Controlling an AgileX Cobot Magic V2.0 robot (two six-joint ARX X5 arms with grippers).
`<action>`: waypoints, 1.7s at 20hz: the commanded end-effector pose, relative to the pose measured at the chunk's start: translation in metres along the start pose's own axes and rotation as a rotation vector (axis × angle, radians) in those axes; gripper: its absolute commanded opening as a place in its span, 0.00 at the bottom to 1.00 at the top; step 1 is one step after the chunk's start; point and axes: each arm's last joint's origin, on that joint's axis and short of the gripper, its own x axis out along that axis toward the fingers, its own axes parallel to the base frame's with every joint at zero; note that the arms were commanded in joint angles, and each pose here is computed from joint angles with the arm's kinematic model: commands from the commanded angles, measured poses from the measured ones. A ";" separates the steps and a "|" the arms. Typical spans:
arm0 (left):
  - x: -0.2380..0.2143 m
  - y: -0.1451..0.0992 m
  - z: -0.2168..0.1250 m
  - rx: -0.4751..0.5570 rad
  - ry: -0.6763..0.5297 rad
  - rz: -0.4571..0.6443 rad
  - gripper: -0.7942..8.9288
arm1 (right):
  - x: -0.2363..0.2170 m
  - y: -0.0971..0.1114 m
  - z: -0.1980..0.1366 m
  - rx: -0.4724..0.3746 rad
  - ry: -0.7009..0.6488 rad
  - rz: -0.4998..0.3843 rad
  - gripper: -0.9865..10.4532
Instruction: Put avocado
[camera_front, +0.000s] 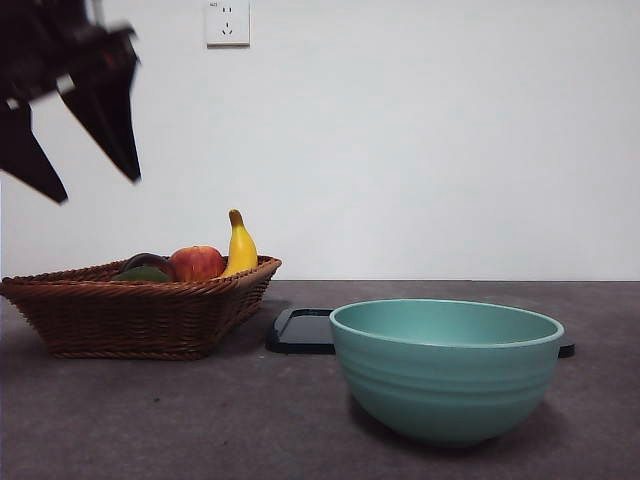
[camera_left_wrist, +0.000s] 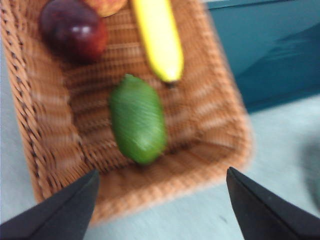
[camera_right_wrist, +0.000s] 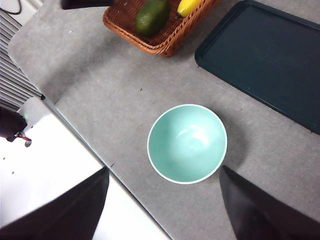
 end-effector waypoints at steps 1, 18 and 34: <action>0.022 0.001 0.010 0.005 0.003 0.036 0.50 | -0.001 0.001 0.004 -0.014 -0.008 0.003 0.39; 0.114 0.011 0.006 0.006 0.108 0.100 0.42 | 0.001 0.000 0.006 -0.010 -0.002 0.004 0.39; -0.008 -0.115 0.015 0.301 0.040 -0.343 0.26 | 0.001 0.000 0.007 -0.016 -0.012 -0.005 0.39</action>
